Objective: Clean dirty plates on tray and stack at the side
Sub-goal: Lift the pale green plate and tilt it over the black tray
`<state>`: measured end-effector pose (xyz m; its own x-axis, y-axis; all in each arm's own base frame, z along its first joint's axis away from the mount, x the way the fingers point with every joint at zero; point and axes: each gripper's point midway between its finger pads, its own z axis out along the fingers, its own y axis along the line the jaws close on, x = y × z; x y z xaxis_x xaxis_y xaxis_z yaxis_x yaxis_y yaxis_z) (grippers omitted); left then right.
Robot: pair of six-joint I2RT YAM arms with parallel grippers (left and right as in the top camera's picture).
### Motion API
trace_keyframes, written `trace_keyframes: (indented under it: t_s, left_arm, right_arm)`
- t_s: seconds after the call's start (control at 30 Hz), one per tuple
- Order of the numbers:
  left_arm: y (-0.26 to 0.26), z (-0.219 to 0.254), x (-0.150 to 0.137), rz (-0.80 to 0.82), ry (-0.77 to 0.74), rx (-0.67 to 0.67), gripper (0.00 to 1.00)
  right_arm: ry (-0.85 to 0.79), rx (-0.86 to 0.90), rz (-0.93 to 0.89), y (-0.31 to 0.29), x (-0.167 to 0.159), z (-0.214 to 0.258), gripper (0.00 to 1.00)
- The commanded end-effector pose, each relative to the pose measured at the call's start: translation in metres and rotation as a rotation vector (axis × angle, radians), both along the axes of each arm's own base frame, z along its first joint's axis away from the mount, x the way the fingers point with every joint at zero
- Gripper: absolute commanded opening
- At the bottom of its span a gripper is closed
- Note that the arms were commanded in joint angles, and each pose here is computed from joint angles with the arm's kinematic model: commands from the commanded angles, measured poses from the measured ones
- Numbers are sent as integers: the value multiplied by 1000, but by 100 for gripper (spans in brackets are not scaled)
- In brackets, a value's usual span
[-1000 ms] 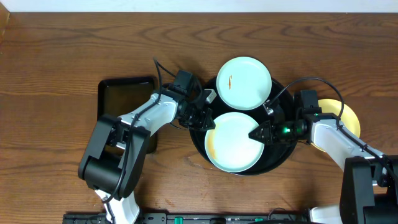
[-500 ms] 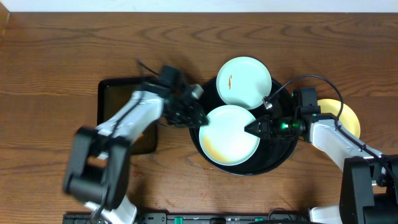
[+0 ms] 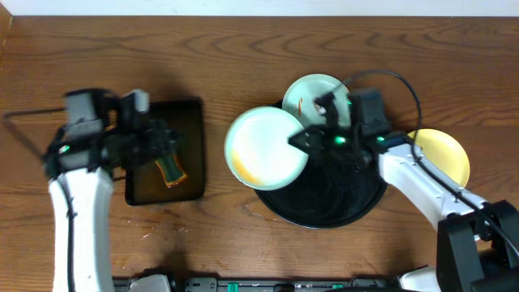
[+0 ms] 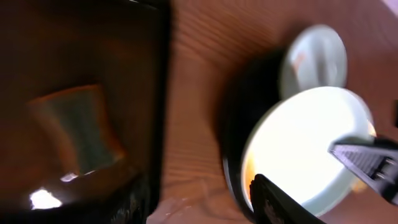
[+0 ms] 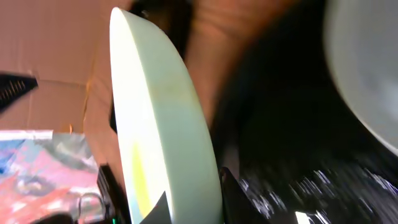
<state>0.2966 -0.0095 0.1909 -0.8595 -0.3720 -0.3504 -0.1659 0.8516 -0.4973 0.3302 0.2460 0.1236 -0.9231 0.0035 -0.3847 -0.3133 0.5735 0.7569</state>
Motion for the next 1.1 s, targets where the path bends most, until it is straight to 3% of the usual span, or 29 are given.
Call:
trace_keyframes:
  t_s: [0.0, 0.37, 0.67, 0.9, 1.07]
  left_arm:
    - [26, 11, -6, 90, -22, 45, 54]
    - [31, 12, -15, 150, 8, 20, 54]
    - [29, 24, -21, 150, -37, 32, 54]
    - [27, 37, -26, 151, -88, 47, 54]
    - [27, 37, -26, 151, -89, 48, 54]
  right_arm:
    - [-65, 4, -76, 33, 20, 32, 1]
    - [-481, -55, -269, 125, 28, 84, 1]
    - [-772, -73, -97, 185, 15, 60, 1]
    - [-1104, -170, 58, 201, 4, 76, 1]
    - [-1170, -217, 55, 198, 5, 83, 1]
